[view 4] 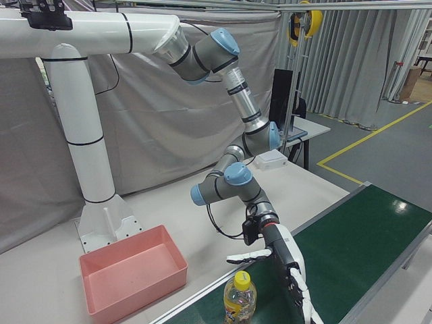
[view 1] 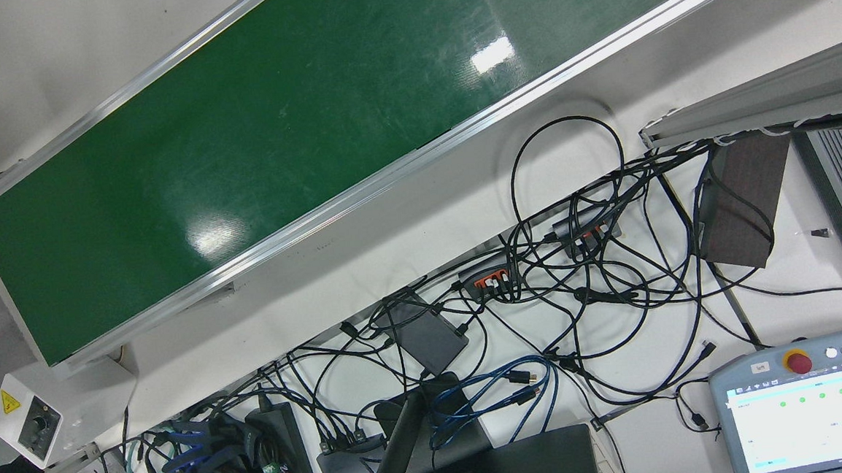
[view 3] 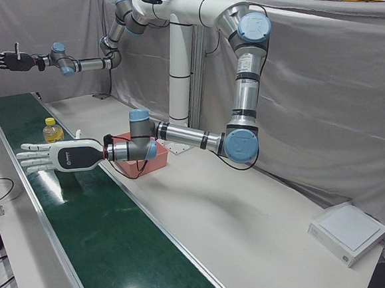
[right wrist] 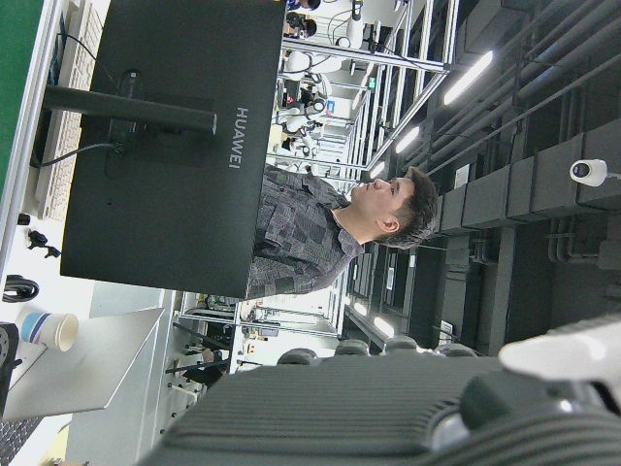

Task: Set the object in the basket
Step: 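Close the left hand fingers around the orange juice bottle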

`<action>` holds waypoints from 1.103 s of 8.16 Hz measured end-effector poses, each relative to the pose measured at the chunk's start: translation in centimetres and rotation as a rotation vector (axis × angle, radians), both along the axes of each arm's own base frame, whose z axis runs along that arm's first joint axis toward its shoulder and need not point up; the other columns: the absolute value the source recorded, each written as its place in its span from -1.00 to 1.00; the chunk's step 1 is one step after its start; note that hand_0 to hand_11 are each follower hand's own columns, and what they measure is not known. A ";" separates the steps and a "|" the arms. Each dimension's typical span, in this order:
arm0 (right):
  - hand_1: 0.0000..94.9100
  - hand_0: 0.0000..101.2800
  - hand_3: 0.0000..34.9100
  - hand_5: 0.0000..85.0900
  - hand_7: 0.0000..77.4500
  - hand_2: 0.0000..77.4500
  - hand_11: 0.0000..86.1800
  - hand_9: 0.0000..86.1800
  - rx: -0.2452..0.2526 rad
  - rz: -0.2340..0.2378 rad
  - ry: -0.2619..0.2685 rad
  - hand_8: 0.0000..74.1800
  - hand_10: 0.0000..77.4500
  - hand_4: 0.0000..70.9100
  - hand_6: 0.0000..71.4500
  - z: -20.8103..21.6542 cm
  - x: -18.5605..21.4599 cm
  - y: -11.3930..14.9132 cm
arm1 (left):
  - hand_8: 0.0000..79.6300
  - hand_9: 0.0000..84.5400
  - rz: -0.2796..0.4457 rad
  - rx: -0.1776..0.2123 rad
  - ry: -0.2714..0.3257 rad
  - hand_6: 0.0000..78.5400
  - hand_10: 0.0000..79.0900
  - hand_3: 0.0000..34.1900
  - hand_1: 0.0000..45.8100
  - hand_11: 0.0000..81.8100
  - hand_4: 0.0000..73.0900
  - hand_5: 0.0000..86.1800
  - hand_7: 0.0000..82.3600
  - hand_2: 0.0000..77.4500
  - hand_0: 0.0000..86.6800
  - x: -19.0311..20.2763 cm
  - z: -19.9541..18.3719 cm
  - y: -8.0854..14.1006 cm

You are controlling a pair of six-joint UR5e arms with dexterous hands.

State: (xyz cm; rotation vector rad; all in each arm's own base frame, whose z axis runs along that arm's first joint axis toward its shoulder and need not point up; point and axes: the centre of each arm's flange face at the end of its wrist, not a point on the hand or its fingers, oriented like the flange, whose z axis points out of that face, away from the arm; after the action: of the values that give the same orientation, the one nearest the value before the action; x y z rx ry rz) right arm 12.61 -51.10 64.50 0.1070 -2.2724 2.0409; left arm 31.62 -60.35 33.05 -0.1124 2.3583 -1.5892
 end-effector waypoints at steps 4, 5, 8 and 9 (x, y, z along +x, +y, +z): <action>-1.00 -1.00 -1.00 -1.00 -0.99 -0.99 -1.00 -1.00 0.000 0.000 0.000 -1.00 -1.00 -1.00 -1.00 0.0 0.0 0.0 | -1.00 -0.99 0.013 0.000 -0.001 -0.99 -0.99 -0.97 -0.45 -0.96 -0.99 -0.48 -0.99 -1.00 0.53 1.2 -0.6 -0.1; -1.00 -1.00 -1.00 -1.00 -0.99 -0.99 -1.00 -1.00 0.000 -0.001 0.000 -1.00 -1.00 -1.00 -1.00 0.0 0.0 0.0 | -1.00 -0.99 0.014 -0.001 -0.002 -0.99 -0.99 -0.98 -0.45 -0.96 -0.99 -0.48 -0.99 -1.00 0.53 1.3 -0.6 -0.2; -1.00 -1.00 -1.00 -1.00 -0.99 -0.99 -1.00 -1.00 0.001 0.000 0.000 -1.00 -1.00 -1.00 -1.00 -0.1 0.0 0.0 | -1.00 -1.00 0.016 0.002 0.001 -0.99 -0.99 -0.97 -0.45 -0.96 -0.97 -0.46 -0.99 -1.00 0.55 1.6 -1.1 -0.3; -1.00 -1.00 -1.00 -1.00 -0.99 -0.99 -1.00 -1.00 0.001 0.000 0.000 -1.00 -1.00 -1.00 -1.00 -0.1 0.0 0.0 | -1.00 -0.99 0.016 0.002 0.002 -0.99 -0.96 -0.97 -0.45 -0.96 -0.99 -0.39 -0.99 -1.00 0.60 1.6 -1.1 -0.3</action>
State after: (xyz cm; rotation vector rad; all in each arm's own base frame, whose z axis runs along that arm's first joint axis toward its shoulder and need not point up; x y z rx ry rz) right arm 12.61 -51.11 64.43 0.1071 -2.2737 2.0396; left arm 33.24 -60.61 31.98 -0.1325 2.3542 -1.5800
